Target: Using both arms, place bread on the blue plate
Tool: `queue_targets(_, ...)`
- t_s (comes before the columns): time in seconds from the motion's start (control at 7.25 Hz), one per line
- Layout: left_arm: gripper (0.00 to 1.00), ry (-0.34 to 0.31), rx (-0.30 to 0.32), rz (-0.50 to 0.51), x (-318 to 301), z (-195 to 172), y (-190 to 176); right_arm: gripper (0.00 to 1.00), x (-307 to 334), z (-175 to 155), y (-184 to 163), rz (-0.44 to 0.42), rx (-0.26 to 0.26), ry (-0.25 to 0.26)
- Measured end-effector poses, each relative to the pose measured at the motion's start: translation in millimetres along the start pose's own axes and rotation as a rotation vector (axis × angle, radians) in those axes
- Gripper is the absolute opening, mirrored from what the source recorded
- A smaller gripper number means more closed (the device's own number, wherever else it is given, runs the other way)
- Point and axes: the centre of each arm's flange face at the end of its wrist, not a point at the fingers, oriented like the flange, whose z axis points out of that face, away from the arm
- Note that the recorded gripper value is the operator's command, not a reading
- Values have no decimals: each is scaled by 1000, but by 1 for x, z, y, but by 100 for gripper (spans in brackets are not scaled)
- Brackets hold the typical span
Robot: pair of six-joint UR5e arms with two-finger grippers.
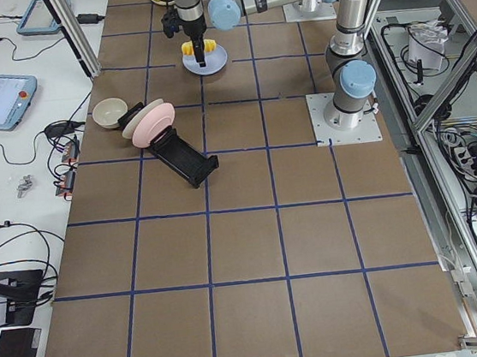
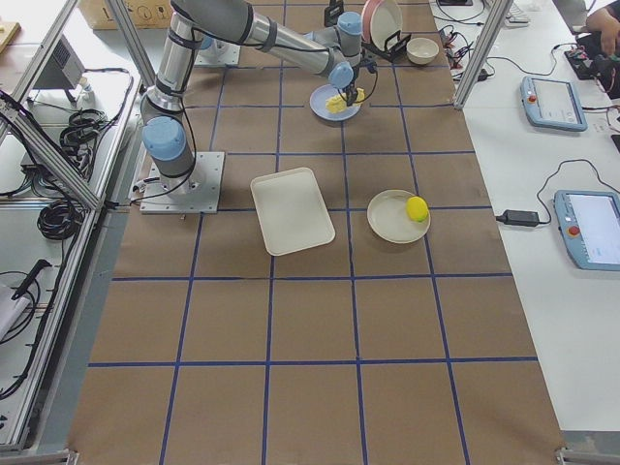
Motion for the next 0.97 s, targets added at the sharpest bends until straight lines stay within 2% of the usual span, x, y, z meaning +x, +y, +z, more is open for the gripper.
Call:
queue_targets(0.14,100,-14,-1,1,-2,-18,5,100,0,-10,-4,0,5,1)
queue_targets(0.41,100,-25,22,5,-2,-41,20,100,7,-57,-4,8,7,2)
queue_targets(0.69,100,-24,47,0,-4,-54,21,100,42,-119,17,21,6,7)
queue_targets(0.97,100,-21,23,1,-4,-49,18,100,116,-186,54,50,-23,8)
